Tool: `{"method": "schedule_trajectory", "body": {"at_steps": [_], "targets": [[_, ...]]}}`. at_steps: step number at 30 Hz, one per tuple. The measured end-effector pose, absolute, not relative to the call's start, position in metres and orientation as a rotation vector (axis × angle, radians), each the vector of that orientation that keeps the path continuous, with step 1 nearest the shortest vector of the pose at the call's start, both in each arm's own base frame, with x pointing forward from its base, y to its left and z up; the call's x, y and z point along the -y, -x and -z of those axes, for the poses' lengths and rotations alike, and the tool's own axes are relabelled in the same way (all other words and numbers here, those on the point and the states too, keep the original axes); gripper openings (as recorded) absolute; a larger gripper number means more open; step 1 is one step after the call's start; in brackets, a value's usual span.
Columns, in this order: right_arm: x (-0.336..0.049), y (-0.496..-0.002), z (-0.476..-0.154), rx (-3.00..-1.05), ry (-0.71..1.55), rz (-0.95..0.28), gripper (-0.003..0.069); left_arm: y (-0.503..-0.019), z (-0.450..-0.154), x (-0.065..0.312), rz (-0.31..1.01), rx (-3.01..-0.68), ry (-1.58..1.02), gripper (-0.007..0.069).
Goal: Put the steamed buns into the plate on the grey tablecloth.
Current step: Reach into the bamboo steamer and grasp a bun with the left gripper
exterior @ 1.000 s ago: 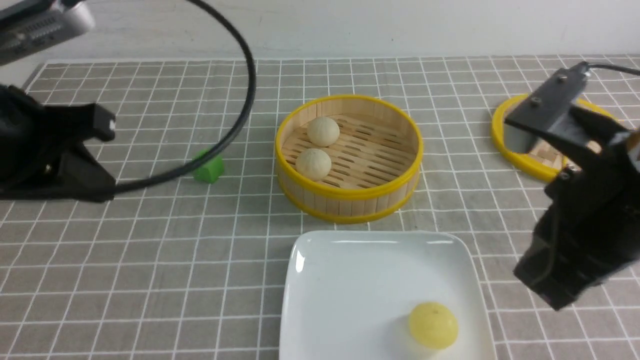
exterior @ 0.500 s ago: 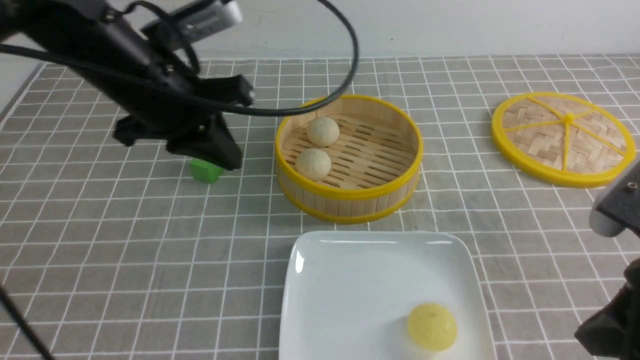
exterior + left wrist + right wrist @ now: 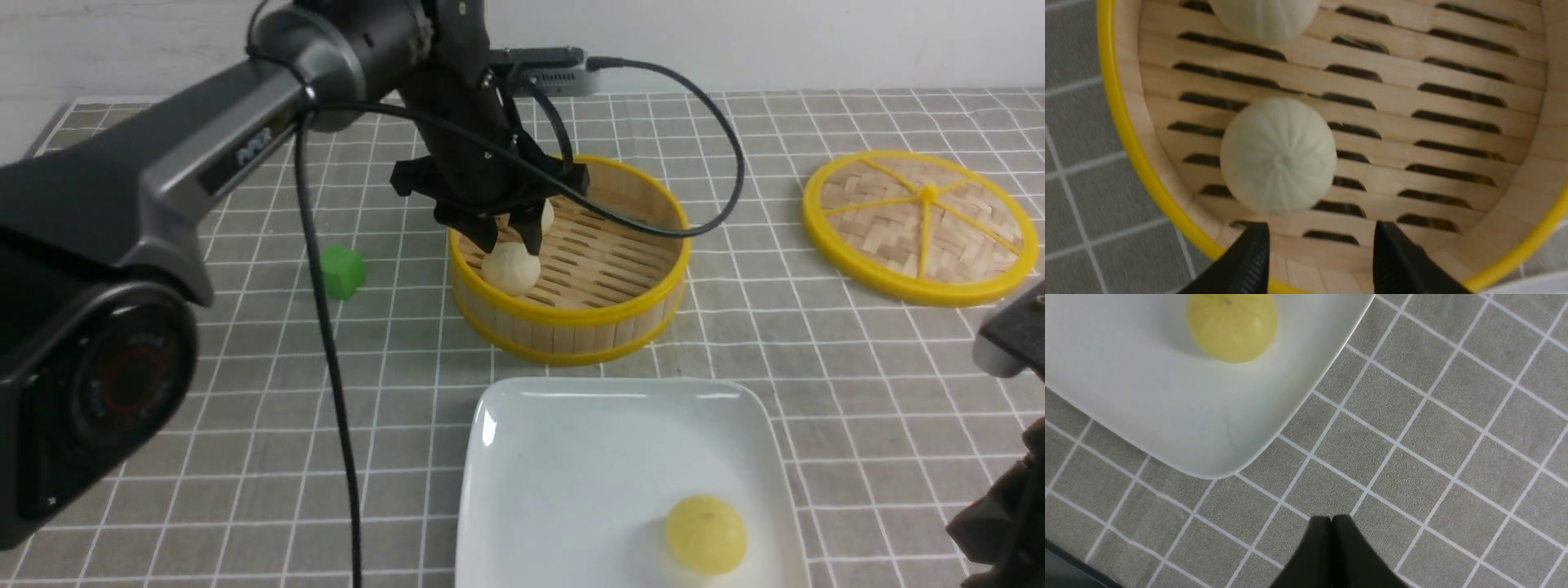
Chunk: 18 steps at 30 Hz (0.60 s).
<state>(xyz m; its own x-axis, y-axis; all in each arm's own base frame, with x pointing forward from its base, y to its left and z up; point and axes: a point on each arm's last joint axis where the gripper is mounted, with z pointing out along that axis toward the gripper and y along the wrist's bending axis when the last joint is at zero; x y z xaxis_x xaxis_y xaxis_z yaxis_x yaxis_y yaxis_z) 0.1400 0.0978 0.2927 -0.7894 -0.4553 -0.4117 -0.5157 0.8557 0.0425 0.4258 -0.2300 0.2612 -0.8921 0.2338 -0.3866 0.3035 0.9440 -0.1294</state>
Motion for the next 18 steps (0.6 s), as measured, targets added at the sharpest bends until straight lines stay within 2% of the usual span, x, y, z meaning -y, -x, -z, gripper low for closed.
{"method": "schedule_trajectory", "body": {"at_steps": [5, 11, 14, 18], "targets": [[-0.098, -0.14, -0.293, -2.636, 0.717, -0.216, 0.0006, -0.439, -0.241, 0.233, 0.212, -2.721, -0.396, 0.0385], [-0.098, -0.141, -0.293, -2.632, 0.716, -0.218, 0.0011, -0.444, -0.226, 0.236, 0.215, -2.727, -0.391, 0.0371], [-0.098, -0.141, -0.293, -2.632, 0.716, -0.218, 0.0015, -0.445, -0.224, 0.236, 0.215, -2.728, -0.389, 0.0296], [-0.098, -0.141, -0.293, -2.632, 0.715, -0.218, 0.0021, -0.444, -0.224, 0.237, 0.236, -2.736, -0.382, 0.0087]]}}
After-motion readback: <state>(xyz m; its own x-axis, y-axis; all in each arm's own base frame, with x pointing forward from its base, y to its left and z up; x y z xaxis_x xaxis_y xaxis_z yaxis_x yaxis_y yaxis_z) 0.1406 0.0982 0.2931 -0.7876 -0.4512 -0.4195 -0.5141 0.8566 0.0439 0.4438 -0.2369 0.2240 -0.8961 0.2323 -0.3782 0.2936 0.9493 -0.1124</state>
